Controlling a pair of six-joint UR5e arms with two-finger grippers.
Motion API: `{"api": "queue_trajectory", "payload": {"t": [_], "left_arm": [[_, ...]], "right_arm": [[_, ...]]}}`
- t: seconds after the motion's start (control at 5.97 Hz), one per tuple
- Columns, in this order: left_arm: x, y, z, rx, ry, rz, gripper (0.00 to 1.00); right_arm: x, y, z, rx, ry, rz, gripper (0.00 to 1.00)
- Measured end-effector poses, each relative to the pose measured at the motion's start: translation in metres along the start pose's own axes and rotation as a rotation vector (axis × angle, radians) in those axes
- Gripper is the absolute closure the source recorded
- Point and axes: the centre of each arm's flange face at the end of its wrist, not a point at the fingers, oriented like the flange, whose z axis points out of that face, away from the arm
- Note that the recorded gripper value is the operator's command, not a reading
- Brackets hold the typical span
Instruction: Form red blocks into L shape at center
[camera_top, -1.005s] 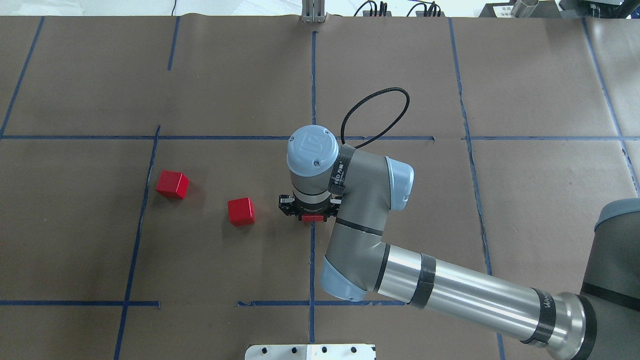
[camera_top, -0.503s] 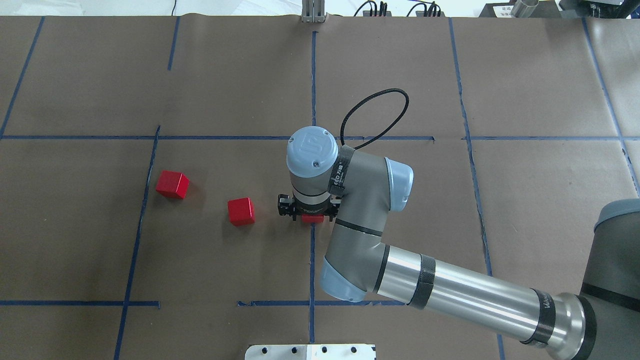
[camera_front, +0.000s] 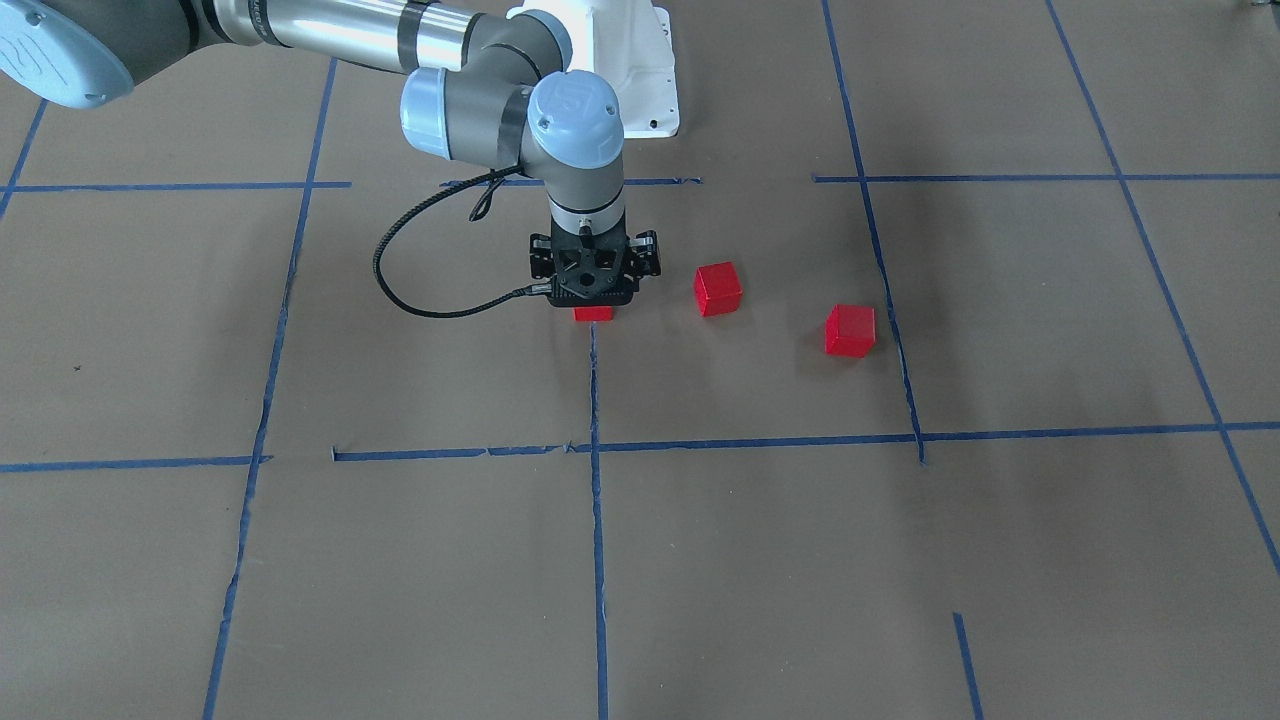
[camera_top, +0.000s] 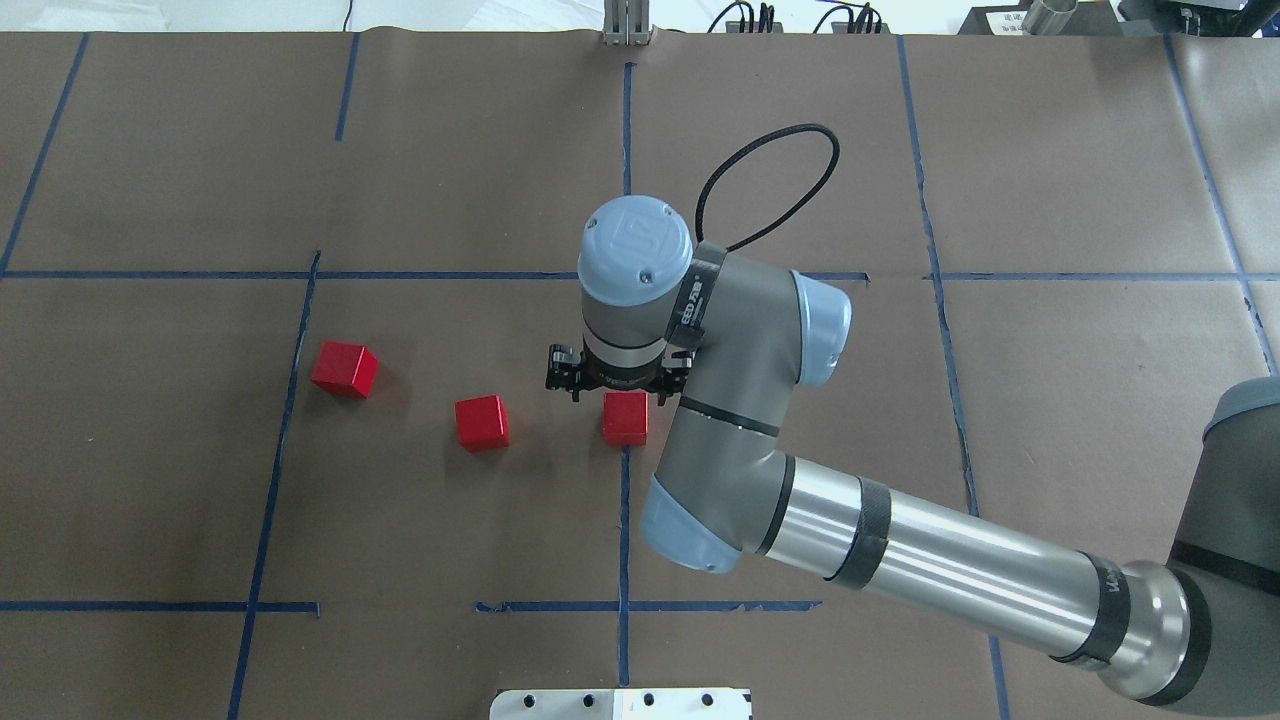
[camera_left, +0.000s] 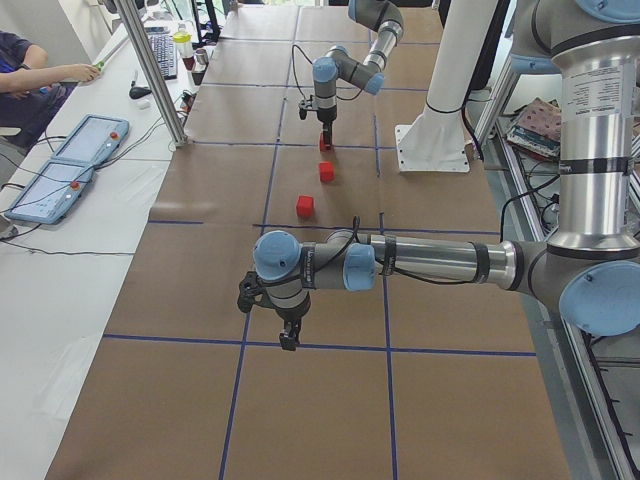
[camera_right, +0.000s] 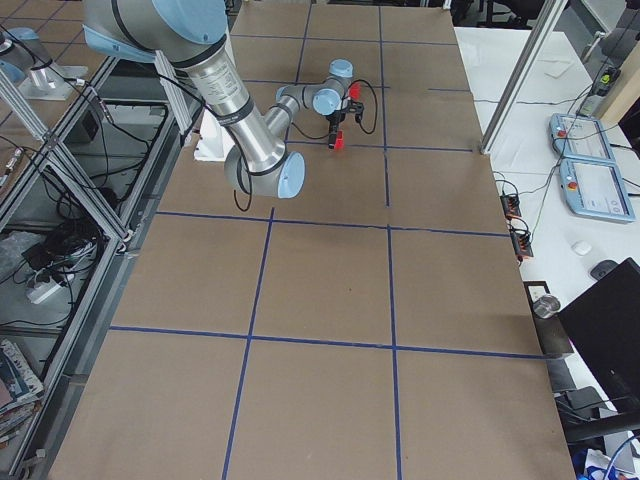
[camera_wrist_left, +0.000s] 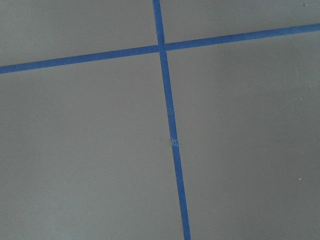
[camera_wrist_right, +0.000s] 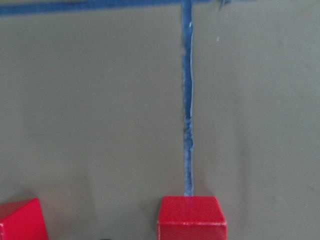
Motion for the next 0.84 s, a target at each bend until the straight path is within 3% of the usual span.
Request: {"api": "queue_trajectory", "payload": {"t": [0.34,0.84], "left_arm": [[0.004,-0.001,-0.004,0.008,-0.004,0.007,0.0],[0.01,-0.009,-0.01,0.047,-0.01,0.043,0.0]], "right_arm": [[0.059,-0.075,-0.069,0.018,-0.006,0.003,0.0],[0.276,-0.158,-0.142,0.012,-0.034,-0.123,0.0]]}}
